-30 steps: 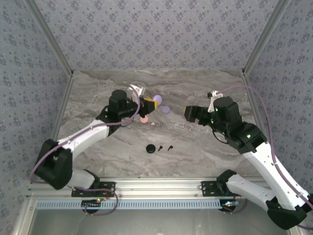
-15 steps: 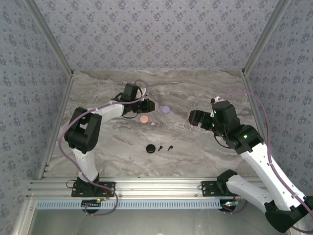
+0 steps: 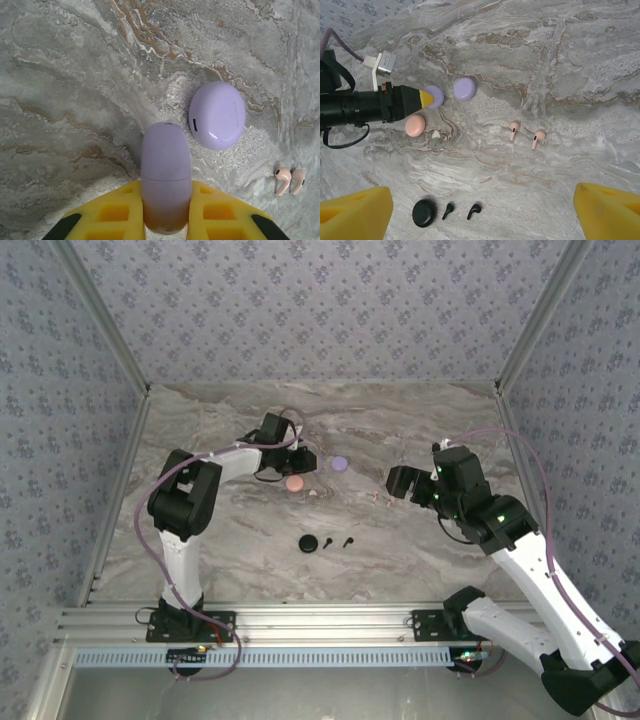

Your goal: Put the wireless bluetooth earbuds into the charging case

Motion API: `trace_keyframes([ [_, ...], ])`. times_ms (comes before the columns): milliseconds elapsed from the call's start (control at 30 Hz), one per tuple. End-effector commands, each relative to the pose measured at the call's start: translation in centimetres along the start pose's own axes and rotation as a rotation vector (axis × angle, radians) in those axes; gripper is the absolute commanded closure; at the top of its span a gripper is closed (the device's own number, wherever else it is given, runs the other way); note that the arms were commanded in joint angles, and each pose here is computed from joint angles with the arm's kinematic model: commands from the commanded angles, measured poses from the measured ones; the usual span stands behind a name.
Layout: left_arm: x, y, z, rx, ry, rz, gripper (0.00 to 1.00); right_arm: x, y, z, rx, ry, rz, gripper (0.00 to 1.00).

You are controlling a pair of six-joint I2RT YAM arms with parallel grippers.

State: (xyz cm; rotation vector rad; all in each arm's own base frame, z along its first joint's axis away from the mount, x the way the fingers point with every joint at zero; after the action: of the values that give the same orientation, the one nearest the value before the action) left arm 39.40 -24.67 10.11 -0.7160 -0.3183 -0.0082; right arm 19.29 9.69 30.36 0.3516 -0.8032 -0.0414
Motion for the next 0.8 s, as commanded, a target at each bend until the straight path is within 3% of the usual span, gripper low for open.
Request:
trace_keyframes([
  [0,0.7,0.0,-0.3,0.021,-0.013,-0.007,0.80,-0.5,-0.4,0.1,-0.013,0.014,-0.018,0.04],
  [433,1.0,1.3,0.0,0.095,-0.037,-0.012,0.65,-0.5,-0.6,0.5,-0.015,0.010,-0.011,0.03],
  [767,2.8,-1.4,5.1,0.132,-0.142,-0.128,0.44,0.1,-0.7,1.7,-0.054,0.025,0.096,0.03],
])
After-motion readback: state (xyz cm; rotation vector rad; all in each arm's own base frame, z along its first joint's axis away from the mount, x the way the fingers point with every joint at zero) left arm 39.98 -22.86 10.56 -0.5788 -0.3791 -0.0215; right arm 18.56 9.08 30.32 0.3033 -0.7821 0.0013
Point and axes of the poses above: each hand's point on the last joint's axis, 136 mm out from that joint toward the fingers, its own z axis back along the fingers, its own y axis along the line the jaws close on, x = y × z, the point moved 7 cm from there along z, back along the fingers, and after that the axes turned 7 degrees about z, right-handed, at the moved point
